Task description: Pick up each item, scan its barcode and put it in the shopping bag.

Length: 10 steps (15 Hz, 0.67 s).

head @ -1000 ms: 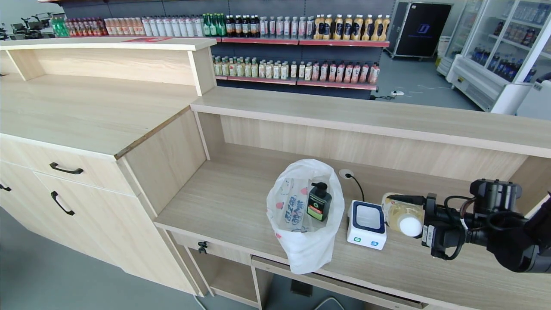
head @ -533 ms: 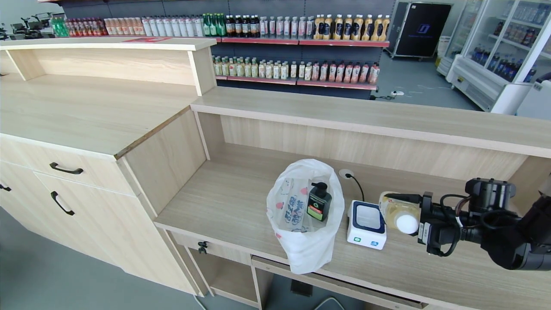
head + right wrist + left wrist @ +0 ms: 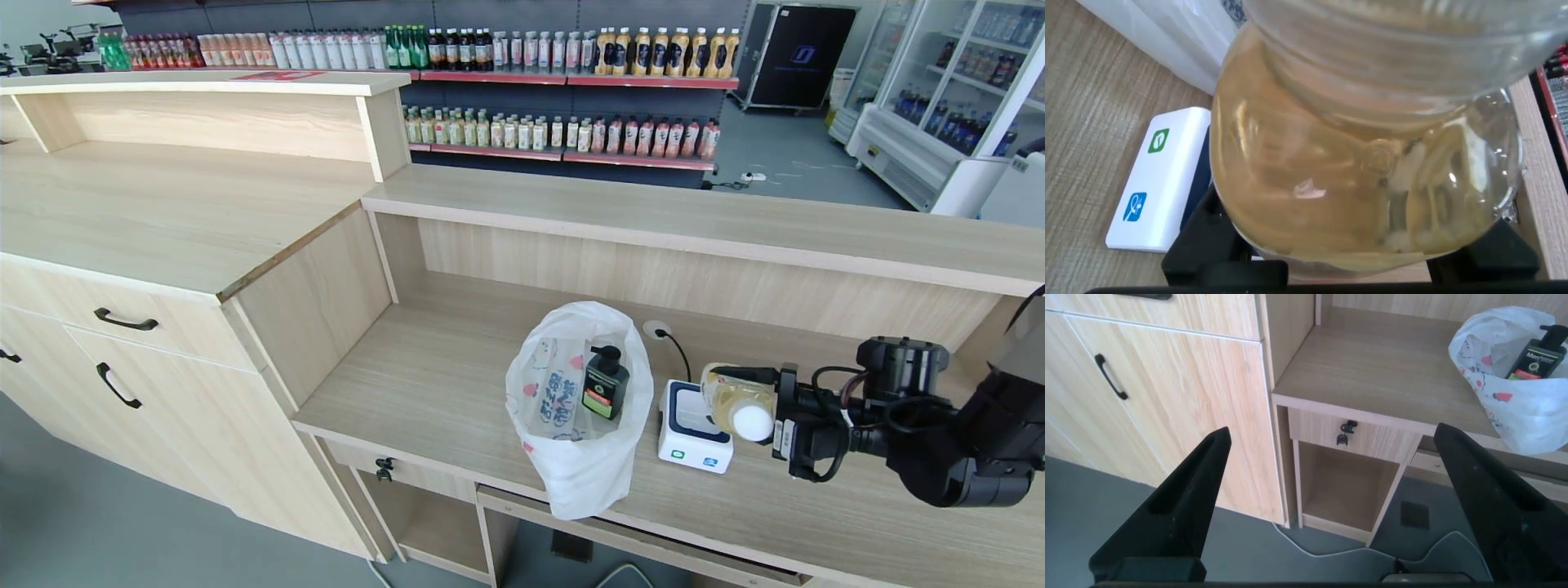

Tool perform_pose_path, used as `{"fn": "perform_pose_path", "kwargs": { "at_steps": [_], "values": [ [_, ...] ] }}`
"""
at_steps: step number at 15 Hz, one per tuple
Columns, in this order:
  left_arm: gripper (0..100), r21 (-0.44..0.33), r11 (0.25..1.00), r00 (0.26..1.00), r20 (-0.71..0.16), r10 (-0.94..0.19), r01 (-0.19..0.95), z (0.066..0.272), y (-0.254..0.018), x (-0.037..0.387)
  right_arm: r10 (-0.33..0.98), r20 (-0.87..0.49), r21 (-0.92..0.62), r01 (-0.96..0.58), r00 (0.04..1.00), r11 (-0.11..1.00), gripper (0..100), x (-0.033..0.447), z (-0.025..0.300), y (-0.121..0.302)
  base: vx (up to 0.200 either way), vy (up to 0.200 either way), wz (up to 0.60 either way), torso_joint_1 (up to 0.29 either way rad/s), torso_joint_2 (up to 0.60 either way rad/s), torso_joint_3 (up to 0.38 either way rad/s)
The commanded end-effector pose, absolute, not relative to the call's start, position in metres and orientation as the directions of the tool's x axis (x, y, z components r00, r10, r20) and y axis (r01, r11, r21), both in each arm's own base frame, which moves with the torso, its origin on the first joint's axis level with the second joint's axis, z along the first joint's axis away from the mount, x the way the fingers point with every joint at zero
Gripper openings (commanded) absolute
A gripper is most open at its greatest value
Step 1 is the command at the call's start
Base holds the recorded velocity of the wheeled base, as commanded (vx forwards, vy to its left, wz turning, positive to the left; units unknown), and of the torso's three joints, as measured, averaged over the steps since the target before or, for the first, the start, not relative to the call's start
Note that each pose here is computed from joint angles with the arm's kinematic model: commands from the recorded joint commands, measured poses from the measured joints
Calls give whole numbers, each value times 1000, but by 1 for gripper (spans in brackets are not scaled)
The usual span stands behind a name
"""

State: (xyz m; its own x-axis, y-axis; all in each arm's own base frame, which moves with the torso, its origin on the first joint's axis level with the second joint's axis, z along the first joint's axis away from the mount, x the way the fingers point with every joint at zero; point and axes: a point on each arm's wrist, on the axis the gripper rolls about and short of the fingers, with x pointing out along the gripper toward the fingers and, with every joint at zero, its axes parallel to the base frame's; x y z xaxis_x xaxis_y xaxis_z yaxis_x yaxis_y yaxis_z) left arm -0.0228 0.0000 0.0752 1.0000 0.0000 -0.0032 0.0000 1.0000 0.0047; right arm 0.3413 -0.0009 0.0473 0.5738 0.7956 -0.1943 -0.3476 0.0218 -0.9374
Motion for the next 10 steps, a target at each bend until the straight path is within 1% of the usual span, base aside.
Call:
{"fn": "perform_pose_path", "kwargs": {
  "at_steps": [1,7,10],
  "values": [
    [100,5,1000,1000,-3,0,0,75,0,-23,801,-201,-933,-360,563,19,0,343,41,2,0,0,0,0,0,0],
    [100,5,1000,1000,-3,0,0,75,0,-23,806,-197,-934,-357,559,19,0,353,33,5,0,0,0,0,0,0],
    [100,5,1000,1000,-3,0,0,75,0,-23,821,-187,-935,-354,540,19,0,362,33,15,0,0,0,0,0,0]
  ]
}}
